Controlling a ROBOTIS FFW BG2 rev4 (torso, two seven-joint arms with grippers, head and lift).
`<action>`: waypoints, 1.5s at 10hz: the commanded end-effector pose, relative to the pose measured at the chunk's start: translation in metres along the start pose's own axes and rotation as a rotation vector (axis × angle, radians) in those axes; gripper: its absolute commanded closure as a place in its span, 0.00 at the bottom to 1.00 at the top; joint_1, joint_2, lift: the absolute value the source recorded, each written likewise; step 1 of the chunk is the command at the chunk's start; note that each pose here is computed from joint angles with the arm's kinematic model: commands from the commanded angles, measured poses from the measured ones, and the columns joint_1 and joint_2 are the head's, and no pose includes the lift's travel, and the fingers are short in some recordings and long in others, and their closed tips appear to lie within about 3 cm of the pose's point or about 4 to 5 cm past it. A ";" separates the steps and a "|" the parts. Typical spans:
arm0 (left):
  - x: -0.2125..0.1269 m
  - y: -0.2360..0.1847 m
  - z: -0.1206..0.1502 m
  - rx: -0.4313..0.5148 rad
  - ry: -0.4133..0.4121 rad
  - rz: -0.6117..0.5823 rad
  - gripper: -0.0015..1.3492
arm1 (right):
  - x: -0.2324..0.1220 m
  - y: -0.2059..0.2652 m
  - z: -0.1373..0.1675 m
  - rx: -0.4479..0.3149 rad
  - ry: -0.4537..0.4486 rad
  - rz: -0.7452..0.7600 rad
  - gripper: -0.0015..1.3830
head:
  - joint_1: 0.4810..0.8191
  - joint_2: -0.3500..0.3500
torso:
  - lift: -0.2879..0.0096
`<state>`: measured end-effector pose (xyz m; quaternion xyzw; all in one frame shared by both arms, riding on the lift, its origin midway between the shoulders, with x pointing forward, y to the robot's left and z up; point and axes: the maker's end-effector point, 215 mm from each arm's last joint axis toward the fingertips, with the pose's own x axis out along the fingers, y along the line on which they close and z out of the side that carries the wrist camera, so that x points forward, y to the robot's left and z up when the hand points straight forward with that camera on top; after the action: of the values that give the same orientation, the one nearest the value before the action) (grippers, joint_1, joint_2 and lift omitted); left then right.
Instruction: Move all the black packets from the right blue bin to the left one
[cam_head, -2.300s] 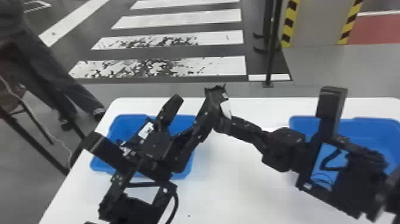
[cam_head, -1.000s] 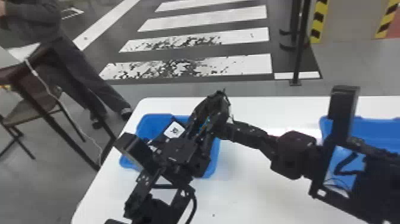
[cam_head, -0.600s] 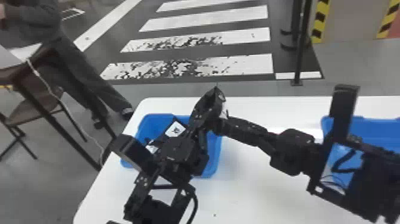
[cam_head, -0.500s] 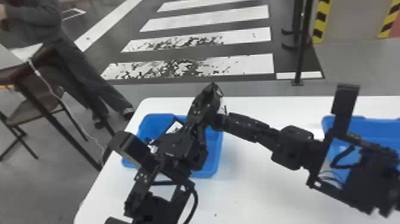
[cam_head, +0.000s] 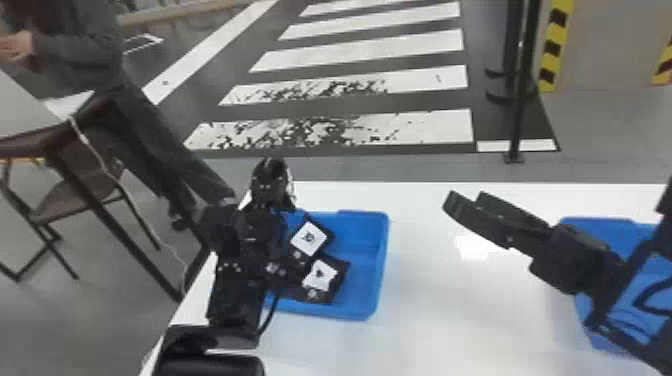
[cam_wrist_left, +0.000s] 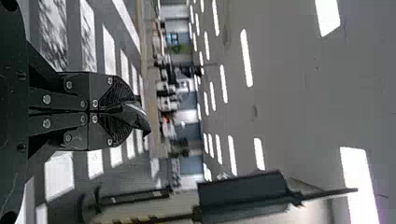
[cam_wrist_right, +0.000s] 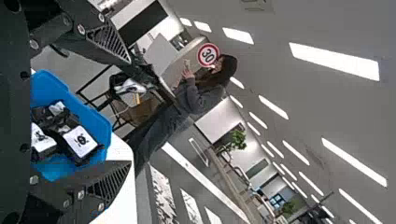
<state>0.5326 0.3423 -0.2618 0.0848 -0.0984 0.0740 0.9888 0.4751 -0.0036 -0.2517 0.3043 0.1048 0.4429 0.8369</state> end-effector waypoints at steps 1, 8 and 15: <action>-0.010 0.034 -0.051 0.048 0.085 0.068 0.85 | -0.008 -0.010 0.014 -0.006 -0.033 -0.025 0.12 | 0.46 1.00 | 0.50; -0.059 -0.068 0.060 -0.469 -0.203 -0.119 0.12 | -0.057 -0.056 0.056 -0.129 -0.183 -0.177 0.12 | 0.57 0.88 | 0.50; -0.140 -0.065 0.022 -0.092 0.002 -0.146 0.00 | -0.241 -0.122 0.085 -0.542 -0.270 -0.662 0.12 | 0.63 0.42 | 0.50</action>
<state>0.4028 0.2527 -0.2694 0.0147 -0.1203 -0.0050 0.9926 0.4630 -0.2877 -0.2719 0.0903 -0.0478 0.1177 0.9878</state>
